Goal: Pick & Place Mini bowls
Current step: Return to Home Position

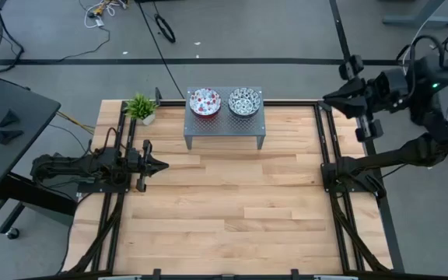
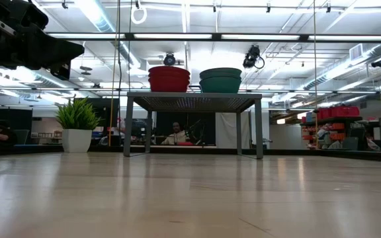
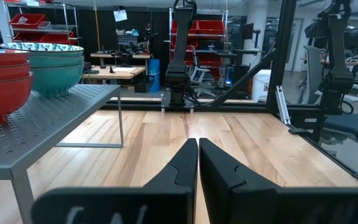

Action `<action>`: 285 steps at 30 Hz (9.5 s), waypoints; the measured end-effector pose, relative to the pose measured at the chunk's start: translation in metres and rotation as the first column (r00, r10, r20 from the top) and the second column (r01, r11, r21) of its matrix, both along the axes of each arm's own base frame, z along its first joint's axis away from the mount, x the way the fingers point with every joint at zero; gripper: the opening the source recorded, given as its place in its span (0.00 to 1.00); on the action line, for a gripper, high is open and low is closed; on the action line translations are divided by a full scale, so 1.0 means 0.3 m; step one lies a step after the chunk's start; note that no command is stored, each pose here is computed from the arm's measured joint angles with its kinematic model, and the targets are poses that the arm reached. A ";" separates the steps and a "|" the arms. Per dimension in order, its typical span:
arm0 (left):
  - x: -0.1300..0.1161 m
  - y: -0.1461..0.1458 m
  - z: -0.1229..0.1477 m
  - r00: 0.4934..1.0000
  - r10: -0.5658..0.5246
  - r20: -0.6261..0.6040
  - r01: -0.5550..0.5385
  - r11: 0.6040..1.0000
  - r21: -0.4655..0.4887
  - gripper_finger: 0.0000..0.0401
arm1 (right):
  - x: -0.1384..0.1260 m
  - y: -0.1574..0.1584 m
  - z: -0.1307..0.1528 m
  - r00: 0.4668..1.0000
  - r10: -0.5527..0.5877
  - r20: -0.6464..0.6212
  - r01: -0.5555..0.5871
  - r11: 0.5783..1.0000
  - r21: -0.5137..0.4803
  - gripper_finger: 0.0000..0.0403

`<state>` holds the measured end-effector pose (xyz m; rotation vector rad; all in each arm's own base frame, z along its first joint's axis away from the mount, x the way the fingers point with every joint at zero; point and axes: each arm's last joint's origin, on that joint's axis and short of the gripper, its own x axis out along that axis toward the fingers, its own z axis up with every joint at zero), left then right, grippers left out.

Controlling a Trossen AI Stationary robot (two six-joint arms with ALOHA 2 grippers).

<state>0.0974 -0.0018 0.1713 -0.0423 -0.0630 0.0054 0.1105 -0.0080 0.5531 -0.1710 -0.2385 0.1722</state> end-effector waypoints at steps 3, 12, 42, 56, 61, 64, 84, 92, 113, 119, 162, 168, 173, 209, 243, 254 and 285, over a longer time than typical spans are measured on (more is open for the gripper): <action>0.000 0.000 0.000 1.000 0.000 0.000 0.000 1.000 0.000 0.05 | 0.020 0.004 -0.054 0.999 0.020 0.038 -0.020 1.000 -0.005 0.06; 0.000 0.000 0.000 1.000 0.000 0.000 0.000 1.000 0.000 0.05 | 0.071 0.016 -0.250 0.991 0.071 0.115 -0.073 0.997 0.011 0.06; 0.000 0.000 0.000 1.000 0.000 0.000 0.000 1.000 0.000 0.05 | 0.084 0.016 -0.536 0.999 -0.050 0.004 0.049 0.988 0.145 0.06; 0.000 0.000 0.000 1.000 0.000 0.000 0.000 1.000 0.000 0.05 | 0.001 0.013 -0.590 0.990 -0.135 0.052 0.127 0.983 0.133 0.06; 0.000 0.000 0.000 1.000 0.000 0.000 0.000 1.000 0.000 0.05 | -0.012 0.014 -0.672 0.981 -0.133 0.141 0.113 0.983 0.143 0.06; 0.000 0.000 0.000 1.000 0.000 0.000 0.000 1.000 0.000 0.05 | -0.024 0.015 -0.716 0.975 -0.132 0.179 0.106 0.983 0.147 0.06; 0.000 0.000 0.000 1.000 0.000 0.000 0.000 1.000 0.000 0.05 | -0.081 0.023 -0.879 0.948 -0.089 0.305 0.051 0.990 0.132 0.06; 0.000 0.000 0.000 1.000 0.000 0.000 0.000 1.000 0.000 0.05 | -0.078 0.027 -0.943 0.963 -0.036 0.266 -0.002 0.990 0.138 0.06; 0.000 0.000 0.000 1.000 0.000 0.000 0.000 1.000 0.000 0.05 | -0.086 0.028 -0.987 0.975 -0.172 0.138 0.150 0.976 0.155 0.06; 0.000 0.000 0.000 1.000 0.000 0.000 0.000 1.000 0.000 0.05 | -0.102 0.024 -0.989 0.972 -0.185 0.143 0.163 0.974 0.155 0.06; 0.000 0.000 0.000 1.000 0.000 0.000 0.000 1.000 0.000 0.05 | -0.080 0.015 -1.141 0.963 -0.178 0.201 0.125 0.960 0.251 0.06; 0.000 0.000 0.000 1.000 0.000 0.000 0.000 1.000 0.000 0.05 | -0.067 0.016 -1.171 0.982 -0.162 0.102 0.133 0.962 0.240 0.06; 0.000 0.000 0.000 1.000 0.000 0.000 0.000 1.000 0.000 0.05 | -0.059 0.016 -1.195 0.987 -0.162 0.024 0.152 0.961 0.232 0.06; 0.000 0.000 0.000 1.000 0.000 0.000 0.000 1.000 0.000 0.05 | -0.047 0.014 -1.275 0.958 -0.174 -0.228 0.220 0.956 0.193 0.06; 0.000 0.000 0.000 1.000 0.000 0.000 0.000 1.000 0.000 0.05 | -0.047 0.014 -1.275 0.958 -0.173 -0.228 0.219 0.956 0.195 0.06; 0.000 0.000 0.000 1.000 0.000 0.000 0.000 1.000 0.000 0.05 | -0.047 0.014 -1.275 0.958 -0.173 -0.228 0.219 0.956 0.194 0.06; 0.000 0.000 0.000 1.000 0.001 0.000 -0.001 1.000 0.000 0.05 | -0.047 0.014 -1.275 0.958 -0.173 -0.227 0.219 0.956 0.194 0.06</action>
